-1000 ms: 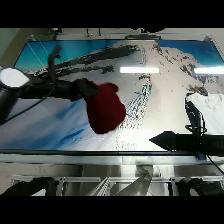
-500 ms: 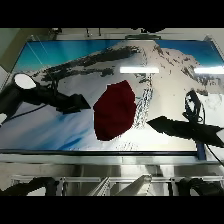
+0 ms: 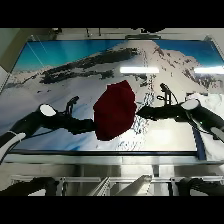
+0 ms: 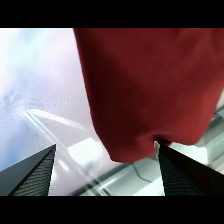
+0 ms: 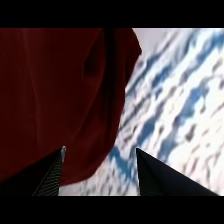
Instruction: Fold the shirts.
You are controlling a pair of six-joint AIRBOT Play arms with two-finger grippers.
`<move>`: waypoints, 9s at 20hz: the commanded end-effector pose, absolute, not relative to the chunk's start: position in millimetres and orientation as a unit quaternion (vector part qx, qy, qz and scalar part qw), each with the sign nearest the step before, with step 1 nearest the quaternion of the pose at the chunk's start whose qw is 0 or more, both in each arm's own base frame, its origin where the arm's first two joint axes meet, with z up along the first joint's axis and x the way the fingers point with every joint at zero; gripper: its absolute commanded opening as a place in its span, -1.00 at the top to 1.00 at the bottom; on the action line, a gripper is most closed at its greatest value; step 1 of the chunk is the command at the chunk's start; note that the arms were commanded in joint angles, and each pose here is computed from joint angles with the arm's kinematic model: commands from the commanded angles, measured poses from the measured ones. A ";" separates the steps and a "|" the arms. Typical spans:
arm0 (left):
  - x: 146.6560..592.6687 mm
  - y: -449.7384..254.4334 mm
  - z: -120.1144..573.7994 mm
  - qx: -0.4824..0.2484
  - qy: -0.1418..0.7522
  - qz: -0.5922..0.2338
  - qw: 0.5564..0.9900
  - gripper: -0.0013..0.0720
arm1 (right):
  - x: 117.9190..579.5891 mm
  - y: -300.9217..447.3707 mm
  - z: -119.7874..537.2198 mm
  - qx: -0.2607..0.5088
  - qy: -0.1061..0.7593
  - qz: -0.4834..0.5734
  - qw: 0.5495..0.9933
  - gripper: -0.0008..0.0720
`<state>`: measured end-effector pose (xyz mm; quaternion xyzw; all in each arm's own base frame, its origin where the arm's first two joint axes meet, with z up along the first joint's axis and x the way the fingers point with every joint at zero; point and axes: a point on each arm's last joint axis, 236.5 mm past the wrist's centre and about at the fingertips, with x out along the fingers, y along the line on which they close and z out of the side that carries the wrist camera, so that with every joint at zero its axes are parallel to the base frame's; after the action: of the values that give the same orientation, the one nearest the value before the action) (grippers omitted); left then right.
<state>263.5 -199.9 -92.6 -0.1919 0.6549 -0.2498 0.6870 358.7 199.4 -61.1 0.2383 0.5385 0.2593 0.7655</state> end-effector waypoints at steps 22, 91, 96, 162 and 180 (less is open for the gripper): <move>309.1 -196.2 340.2 -0.117 0.162 -0.382 0.902 0.93 | 294.8 228.6 306.1 0.164 0.151 0.465 0.857 0.92; 193.5 -195.2 500.4 -0.060 0.049 -0.463 0.883 0.90 | 188.5 192.3 503.5 0.055 -0.095 0.451 0.886 0.92; 293.6 -201.5 386.4 -0.099 0.260 -0.478 0.833 0.91 | 335.7 219.3 387.6 0.103 0.098 0.461 0.876 0.92; 451.7 -43.3 78.3 -0.239 0.465 -0.426 0.738 0.90 | 279.4 230.0 -104.1 0.398 0.526 0.120 0.742 0.92; 133.8 -44.7 562.1 -0.243 -0.322 -0.782 0.475 0.94 | 205.9 127.0 430.8 0.250 -0.052 0.337 0.906 0.92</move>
<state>219.8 -39.9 523.8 -0.2957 -0.2363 -0.7662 0.5193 238.2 133.1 413.8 0.2848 -0.0214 0.3842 0.8780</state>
